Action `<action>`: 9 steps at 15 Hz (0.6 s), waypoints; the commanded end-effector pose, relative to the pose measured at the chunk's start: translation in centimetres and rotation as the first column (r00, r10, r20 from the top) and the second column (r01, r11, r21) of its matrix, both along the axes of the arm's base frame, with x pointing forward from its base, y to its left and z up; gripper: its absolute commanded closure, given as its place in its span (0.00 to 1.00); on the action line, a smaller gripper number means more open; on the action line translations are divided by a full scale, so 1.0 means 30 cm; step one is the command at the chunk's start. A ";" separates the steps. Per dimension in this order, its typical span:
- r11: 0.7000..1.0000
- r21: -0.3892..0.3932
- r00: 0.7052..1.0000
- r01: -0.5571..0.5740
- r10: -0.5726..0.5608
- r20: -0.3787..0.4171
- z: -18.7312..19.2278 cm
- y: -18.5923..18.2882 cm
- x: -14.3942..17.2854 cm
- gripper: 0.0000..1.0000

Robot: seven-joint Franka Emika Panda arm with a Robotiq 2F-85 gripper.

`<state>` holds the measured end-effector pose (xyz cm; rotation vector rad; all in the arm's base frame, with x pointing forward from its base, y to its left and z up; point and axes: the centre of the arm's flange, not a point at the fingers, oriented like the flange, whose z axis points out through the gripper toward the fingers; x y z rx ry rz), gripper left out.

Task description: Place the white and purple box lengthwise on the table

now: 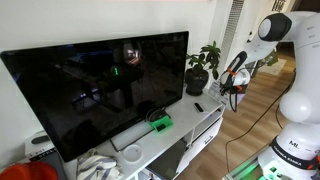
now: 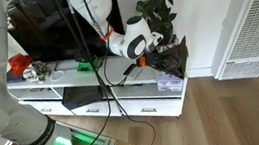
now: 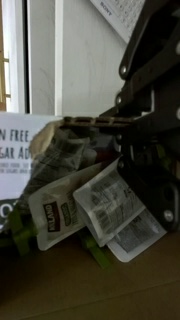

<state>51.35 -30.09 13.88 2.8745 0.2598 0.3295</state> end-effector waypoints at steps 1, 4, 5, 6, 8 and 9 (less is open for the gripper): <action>0.985 -0.088 0.985 -0.149 0.155 0.070 0.135 0.043 -0.084 0.98; 0.953 -0.128 0.956 -0.275 0.285 0.064 0.146 0.082 -0.122 0.98; 0.939 -0.133 0.943 -0.318 0.328 0.060 0.153 0.097 -0.138 0.98; 0.922 -0.138 0.927 -0.361 0.371 0.054 0.158 0.107 -0.153 0.98; 0.883 -0.150 0.890 -0.445 0.455 0.040 0.170 0.129 -0.182 0.98; 0.861 -0.157 0.869 -0.484 0.494 0.033 0.172 0.136 -0.193 0.98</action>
